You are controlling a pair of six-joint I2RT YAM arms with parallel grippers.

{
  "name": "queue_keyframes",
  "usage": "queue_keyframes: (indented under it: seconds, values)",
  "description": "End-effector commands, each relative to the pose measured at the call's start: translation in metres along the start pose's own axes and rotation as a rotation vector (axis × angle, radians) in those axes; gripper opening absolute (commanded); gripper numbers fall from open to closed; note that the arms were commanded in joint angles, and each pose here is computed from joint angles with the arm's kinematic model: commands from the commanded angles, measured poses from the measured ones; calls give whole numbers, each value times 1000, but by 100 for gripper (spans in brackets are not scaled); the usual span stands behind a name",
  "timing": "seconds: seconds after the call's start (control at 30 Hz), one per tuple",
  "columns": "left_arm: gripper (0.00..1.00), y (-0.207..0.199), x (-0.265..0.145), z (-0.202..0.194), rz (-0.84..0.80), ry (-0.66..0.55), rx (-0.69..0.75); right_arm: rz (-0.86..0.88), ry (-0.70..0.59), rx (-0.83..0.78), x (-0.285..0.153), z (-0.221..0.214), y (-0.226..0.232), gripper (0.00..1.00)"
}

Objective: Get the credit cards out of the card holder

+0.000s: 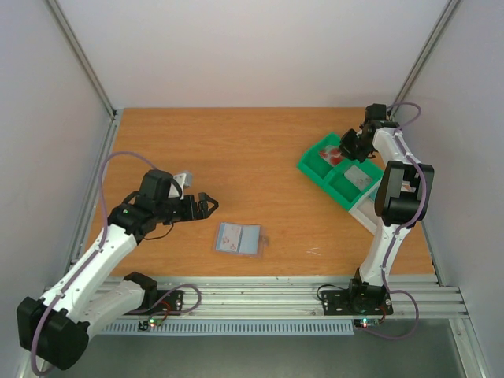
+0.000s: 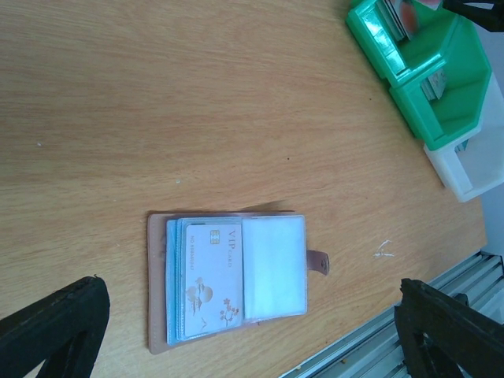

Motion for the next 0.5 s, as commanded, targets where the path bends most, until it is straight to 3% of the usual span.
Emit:
queue_keyframes:
  seconds: [0.0,0.47]
  values:
    - [99,-5,1,12,-5,-27,7,-11,-43,-20,-24,5,7,17]
    - [86,13,39,-7,20,142,-86,77,-37,-56,-65,-33,48,25]
Point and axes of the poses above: each gripper's point midway between its finger pads, its own x axis out along the fingers, its own y axis along the line the jaws close on, z = x × y, the point moved 3 cm from there along -x, back along the fingers, and after that the axes turned 3 degrees about x, right-handed, at the moved point
